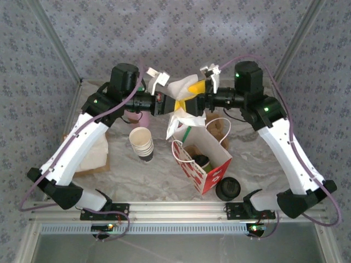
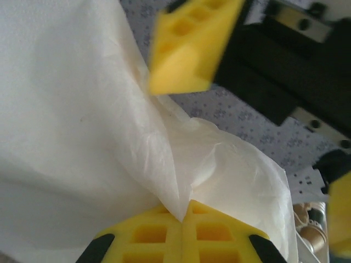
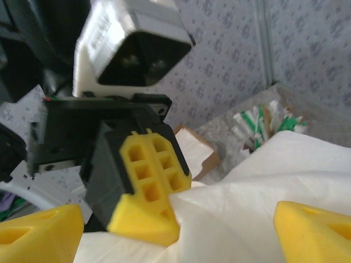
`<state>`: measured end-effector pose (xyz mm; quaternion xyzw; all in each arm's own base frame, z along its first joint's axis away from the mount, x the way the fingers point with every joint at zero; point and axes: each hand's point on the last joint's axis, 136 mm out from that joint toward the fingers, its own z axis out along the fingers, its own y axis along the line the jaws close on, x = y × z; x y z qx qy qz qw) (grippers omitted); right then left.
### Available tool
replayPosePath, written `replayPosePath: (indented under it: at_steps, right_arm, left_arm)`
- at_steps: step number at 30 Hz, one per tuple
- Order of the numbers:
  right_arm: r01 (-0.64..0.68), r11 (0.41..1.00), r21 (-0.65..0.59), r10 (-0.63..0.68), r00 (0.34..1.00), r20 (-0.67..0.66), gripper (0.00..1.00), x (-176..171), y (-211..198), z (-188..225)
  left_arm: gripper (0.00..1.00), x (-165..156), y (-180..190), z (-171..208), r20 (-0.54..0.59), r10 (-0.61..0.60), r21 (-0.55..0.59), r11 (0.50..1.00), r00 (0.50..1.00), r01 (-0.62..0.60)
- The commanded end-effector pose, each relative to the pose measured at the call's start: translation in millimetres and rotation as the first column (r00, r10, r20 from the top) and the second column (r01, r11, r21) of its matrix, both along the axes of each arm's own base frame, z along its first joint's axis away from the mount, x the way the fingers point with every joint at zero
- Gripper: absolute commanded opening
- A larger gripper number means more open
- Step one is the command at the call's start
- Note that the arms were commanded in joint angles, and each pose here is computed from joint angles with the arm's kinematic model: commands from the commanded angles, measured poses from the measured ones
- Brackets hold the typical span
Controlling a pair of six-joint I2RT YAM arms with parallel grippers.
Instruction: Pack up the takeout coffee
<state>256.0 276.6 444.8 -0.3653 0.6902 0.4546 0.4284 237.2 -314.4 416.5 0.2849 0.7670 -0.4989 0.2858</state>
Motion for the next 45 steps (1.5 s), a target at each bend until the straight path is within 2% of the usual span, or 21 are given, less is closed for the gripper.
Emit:
replayPosePath:
  at_steps: [1,6,11,17,20,22,25,26,27,29,31,34,39,45]
  right_arm:
    - [-0.097,0.995,-0.024,0.097,0.995,0.026,0.90,-20,8,2]
    - [-0.122,0.990,-0.076,0.121,0.992,-0.018,0.86,-23,13,-21]
    - [-0.135,0.988,-0.068,0.134,0.991,-0.020,0.83,-32,9,-26]
    - [-0.148,0.989,-0.031,0.147,0.989,-0.017,0.62,-36,7,-20]
    - [-0.146,0.989,-0.020,0.146,0.989,-0.024,0.47,-36,7,-19]
    - [-0.143,0.990,-0.006,0.143,0.990,-0.008,0.30,-35,8,-15]
    - [-0.121,0.993,0.002,0.121,0.993,0.000,0.17,-35,6,-12]
    - [-0.108,0.994,0.002,0.108,0.994,0.005,0.13,-34,5,-11]
    - [-0.093,0.996,0.000,0.093,0.996,0.005,0.09,-33,4,-11]
    - [-0.066,0.998,-0.007,0.066,0.998,-0.002,0.02,-31,2,-12]
    - [-0.035,0.999,-0.023,0.035,0.999,-0.014,0.00,-31,-1,-14]
    - [0.021,0.997,-0.075,-0.024,0.999,-0.039,0.00,-35,-8,-25]
    - [0.099,0.980,-0.174,-0.119,0.987,-0.107,0.00,-42,-22,-46]
    - [0.168,0.949,-0.268,-0.216,0.963,-0.161,0.00,-53,-39,-67]
  left_arm:
    - [0.00,-14,-2,24,0.064,-0.072,-0.051,0.996,0.995,0.075]
    - [0.00,-21,-4,34,0.081,-0.104,-0.091,0.990,0.991,0.112]
    - [0.00,-22,-3,39,0.088,-0.109,-0.106,0.987,0.990,0.118]
    - [0.00,-19,-6,42,0.078,-0.109,-0.124,0.985,0.991,0.118]
    - [0.00,-15,-8,41,0.073,-0.103,-0.130,0.985,0.992,0.111]
    - [0.00,-13,-10,40,0.072,-0.095,-0.129,0.986,0.993,0.103]
    - [0.01,-9,-13,38,0.064,-0.084,-0.121,0.988,0.994,0.091]
    - [0.03,-8,-13,37,0.061,-0.078,-0.119,0.989,0.995,0.085]
    - [0.10,-6,-13,36,0.055,-0.068,-0.116,0.990,0.996,0.074]
    - [0.29,-2,-13,36,0.057,-0.045,-0.113,0.992,0.997,0.052]
    - [0.59,1,-10,37,0.064,-0.010,-0.107,0.994,0.998,0.017]
    - [0.97,7,-1,39,0.095,0.064,-0.094,0.994,0.993,-0.055]
    - [0.99,17,25,40,0.150,0.225,-0.063,0.974,0.963,-0.218]
    - [0.99,25,53,30,0.188,0.372,-0.034,0.927,0.909,-0.373]
